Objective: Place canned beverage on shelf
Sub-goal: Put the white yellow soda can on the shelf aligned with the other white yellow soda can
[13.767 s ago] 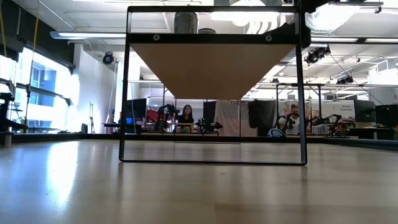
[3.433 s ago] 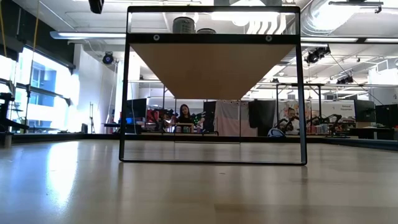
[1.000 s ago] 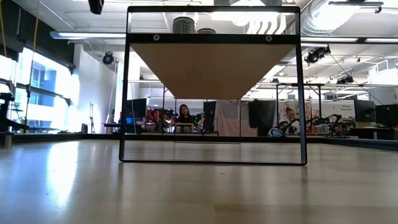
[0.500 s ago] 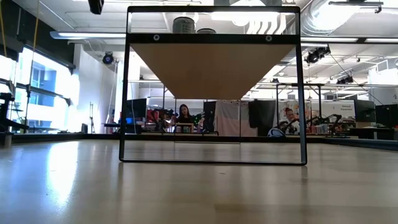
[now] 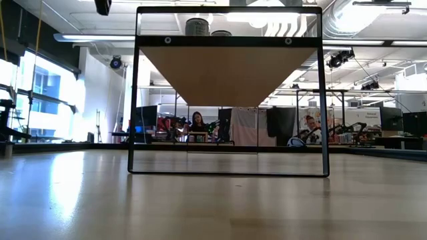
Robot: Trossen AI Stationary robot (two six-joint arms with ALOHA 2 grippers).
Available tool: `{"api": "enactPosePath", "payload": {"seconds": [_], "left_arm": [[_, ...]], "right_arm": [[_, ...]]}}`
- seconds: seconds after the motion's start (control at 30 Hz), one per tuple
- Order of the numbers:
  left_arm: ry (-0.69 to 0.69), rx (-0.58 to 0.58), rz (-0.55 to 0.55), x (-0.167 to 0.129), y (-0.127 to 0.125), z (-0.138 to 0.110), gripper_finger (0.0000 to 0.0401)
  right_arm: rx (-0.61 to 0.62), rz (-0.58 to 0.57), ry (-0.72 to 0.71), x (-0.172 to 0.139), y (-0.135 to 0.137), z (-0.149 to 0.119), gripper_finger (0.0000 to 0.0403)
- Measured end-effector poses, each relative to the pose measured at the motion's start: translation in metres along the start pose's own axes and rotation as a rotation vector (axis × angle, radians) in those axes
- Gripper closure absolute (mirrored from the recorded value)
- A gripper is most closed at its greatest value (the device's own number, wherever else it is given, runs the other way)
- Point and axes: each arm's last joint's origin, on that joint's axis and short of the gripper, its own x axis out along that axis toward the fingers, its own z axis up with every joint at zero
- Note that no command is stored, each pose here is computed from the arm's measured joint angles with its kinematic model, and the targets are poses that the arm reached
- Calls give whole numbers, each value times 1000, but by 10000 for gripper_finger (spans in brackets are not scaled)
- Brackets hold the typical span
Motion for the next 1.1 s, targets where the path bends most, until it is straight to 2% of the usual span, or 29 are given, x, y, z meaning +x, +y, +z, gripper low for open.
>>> {"api": "enactPosePath", "payload": {"seconds": [0.5, 0.6, 0.87, 1.03, 1.1], "left_arm": [[0, 0, 0, 0, 0, 0, 192], [-1, 0, 0, 0, 0, 0, 192], [-1, 0, 0, 0, 0, 0, 192], [0, 0, 0, 0, 0, 0, 192], [-1, 0, 0, 0, 0, 0, 192]], "right_arm": [[-3, -55, 21, 11, 5, 1, 11], [-2, -69, 43, 11, 4, 0, 38], [0, -61, 31, 11, 5, 1, 168], [-11, -50, 34, 10, 5, 0, 168], [-40, -10, 46, 8, 7, -1, 168]]}}
